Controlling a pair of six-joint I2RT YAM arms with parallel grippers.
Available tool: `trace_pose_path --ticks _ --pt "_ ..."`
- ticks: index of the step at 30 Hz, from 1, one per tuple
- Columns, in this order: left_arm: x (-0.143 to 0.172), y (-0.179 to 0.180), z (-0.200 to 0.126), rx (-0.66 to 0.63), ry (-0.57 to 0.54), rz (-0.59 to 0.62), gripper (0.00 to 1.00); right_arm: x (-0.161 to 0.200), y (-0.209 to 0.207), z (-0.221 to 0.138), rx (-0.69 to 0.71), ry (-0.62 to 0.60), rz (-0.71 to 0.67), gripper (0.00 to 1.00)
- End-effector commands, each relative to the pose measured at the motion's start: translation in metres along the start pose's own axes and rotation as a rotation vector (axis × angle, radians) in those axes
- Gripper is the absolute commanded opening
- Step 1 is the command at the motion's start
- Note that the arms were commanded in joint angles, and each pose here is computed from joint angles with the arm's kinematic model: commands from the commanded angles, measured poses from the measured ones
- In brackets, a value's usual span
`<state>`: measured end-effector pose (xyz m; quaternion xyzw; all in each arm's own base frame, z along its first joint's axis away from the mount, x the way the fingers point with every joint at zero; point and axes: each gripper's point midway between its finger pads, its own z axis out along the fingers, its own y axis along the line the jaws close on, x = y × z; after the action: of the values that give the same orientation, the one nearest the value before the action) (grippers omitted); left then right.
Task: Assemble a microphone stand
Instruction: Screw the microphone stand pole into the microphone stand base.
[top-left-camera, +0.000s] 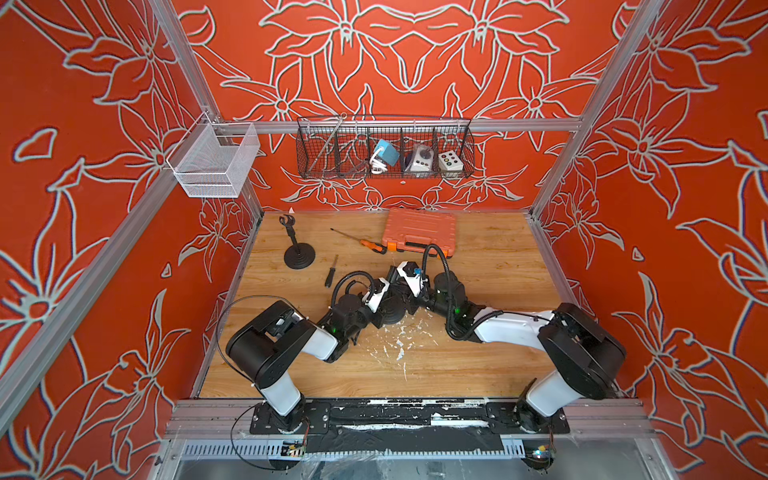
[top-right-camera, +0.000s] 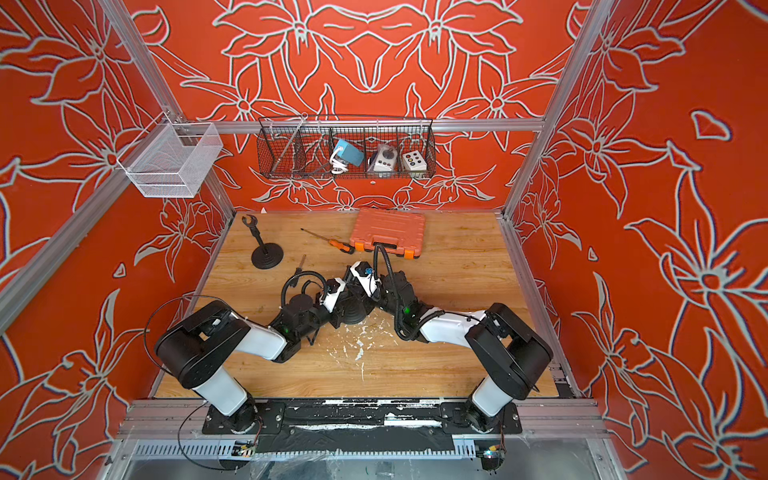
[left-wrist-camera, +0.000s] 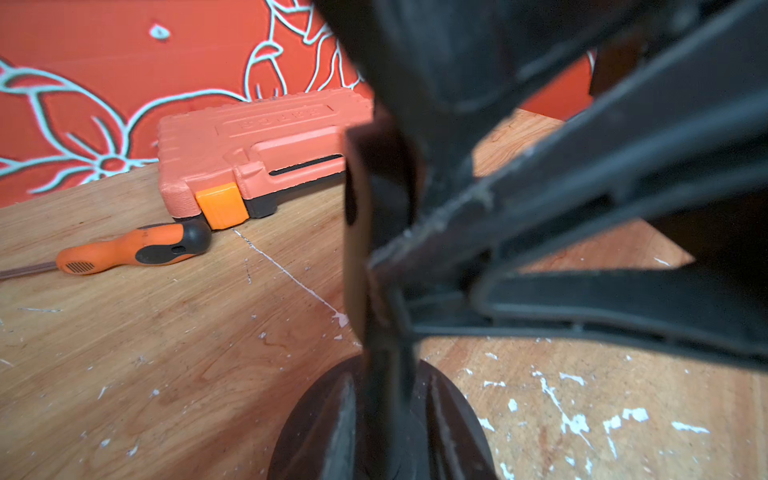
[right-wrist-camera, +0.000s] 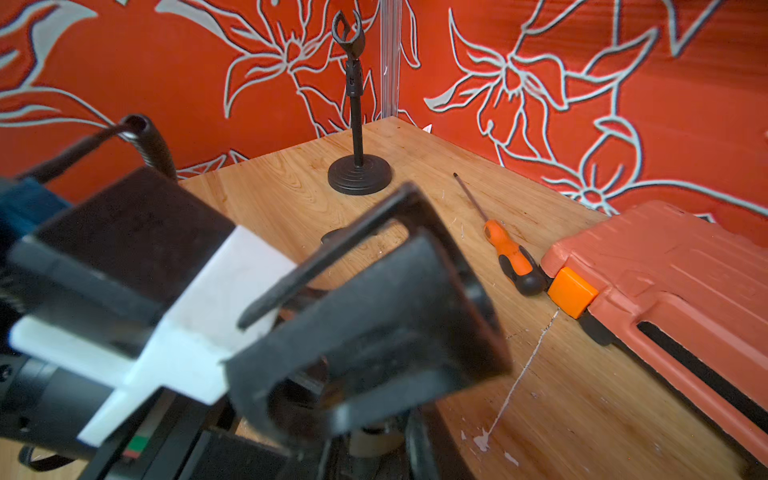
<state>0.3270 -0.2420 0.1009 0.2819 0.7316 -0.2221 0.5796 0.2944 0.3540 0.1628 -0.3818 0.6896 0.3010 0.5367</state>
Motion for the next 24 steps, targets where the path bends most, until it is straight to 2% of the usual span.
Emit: trace_pose_path --ticks 1,5,7,11,13,17,24 --pt "-0.034 0.004 0.006 -0.008 -0.120 0.034 0.23 0.070 0.021 -0.002 -0.084 0.231 0.029 0.00" --pt "-0.026 0.003 0.003 -0.008 -0.107 0.036 0.16 0.065 0.028 -0.001 -0.131 0.248 0.021 0.00" --pt "-0.021 0.002 0.000 -0.003 -0.101 0.031 0.14 0.063 0.031 -0.002 -0.163 0.253 0.008 0.09" --pt "-0.015 -0.001 -0.008 0.001 -0.088 0.024 0.11 0.052 0.034 -0.008 -0.264 0.225 -0.006 0.36" --pt "-0.012 -0.002 -0.010 0.009 -0.075 0.020 0.10 0.044 0.030 -0.013 -0.306 0.188 0.005 0.45" --pt "0.000 -0.006 -0.018 0.020 -0.055 -0.021 0.10 0.028 0.021 -0.021 -0.342 0.124 -0.020 0.52" --pt "0.011 -0.008 -0.027 0.021 -0.038 -0.037 0.10 0.022 0.021 -0.024 -0.431 0.115 -0.157 0.65"
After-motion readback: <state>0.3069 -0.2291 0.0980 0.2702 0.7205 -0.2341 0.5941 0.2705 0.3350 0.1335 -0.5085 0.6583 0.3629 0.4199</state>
